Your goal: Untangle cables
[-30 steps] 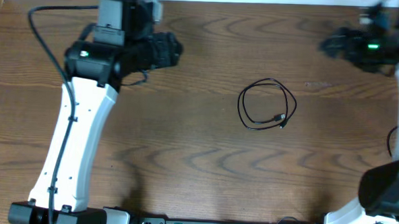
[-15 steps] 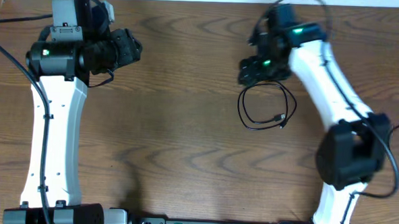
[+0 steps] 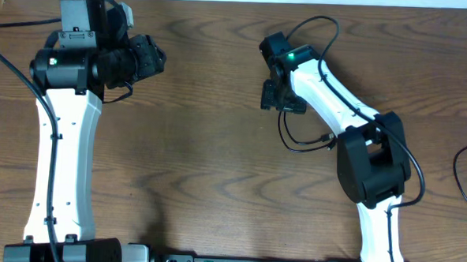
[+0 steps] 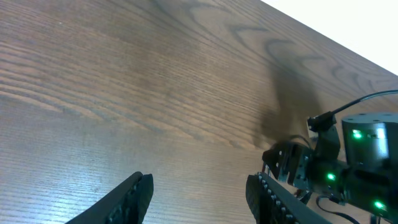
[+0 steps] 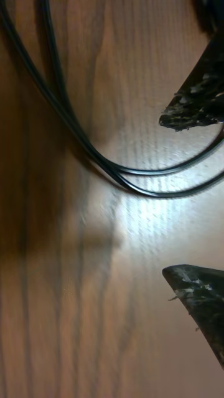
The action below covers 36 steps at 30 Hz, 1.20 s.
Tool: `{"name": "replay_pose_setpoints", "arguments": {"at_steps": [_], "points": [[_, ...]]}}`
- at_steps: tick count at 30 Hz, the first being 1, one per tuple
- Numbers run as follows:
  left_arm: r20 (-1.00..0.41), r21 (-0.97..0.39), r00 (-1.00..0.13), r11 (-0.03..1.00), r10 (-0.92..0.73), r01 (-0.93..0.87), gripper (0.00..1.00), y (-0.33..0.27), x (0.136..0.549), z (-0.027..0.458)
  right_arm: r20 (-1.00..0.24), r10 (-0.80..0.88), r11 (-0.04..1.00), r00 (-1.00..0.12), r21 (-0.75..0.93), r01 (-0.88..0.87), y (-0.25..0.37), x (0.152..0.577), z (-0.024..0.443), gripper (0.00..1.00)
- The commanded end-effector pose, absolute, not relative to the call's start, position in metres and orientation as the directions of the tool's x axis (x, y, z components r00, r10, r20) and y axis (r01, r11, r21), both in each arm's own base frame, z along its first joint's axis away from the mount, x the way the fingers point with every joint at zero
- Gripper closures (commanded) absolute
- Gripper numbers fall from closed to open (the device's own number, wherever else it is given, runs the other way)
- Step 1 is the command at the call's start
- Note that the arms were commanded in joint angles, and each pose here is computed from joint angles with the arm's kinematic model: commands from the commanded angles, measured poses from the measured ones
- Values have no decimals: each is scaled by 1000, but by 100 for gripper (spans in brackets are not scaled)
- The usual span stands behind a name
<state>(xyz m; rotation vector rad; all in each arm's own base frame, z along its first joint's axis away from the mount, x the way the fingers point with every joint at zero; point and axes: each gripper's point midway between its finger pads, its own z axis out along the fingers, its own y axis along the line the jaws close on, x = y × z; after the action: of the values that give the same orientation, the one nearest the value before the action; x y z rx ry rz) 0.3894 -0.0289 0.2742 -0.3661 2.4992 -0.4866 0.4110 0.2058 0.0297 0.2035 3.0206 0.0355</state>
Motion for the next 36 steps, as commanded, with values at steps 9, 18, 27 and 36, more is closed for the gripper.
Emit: {"name": "replay_pose_setpoints", "arguments": {"at_steps": [9, 18, 27, 36], "points": [[-468, -408, -807, 898, -361, -166, 46, -26, 390, 271, -78, 198, 979, -977, -39, 201, 199, 408, -10, 46], [-462, -407, -810, 898, -361, -168, 46, -26, 388, 270, -47, 204, 977, -978, -59, 206, 195, 399, -20, 65], [-455, -406, -814, 898, -361, -172, 46, -26, 387, 269, -16, 228, 971, -974, -71, 228, 189, 389, -31, 99], [-453, -406, -815, 898, -362, -173, 46, -27, 386, 269, -9, 20, 995, -1000, 93, 19, 202, 397, 13, 99]]}}
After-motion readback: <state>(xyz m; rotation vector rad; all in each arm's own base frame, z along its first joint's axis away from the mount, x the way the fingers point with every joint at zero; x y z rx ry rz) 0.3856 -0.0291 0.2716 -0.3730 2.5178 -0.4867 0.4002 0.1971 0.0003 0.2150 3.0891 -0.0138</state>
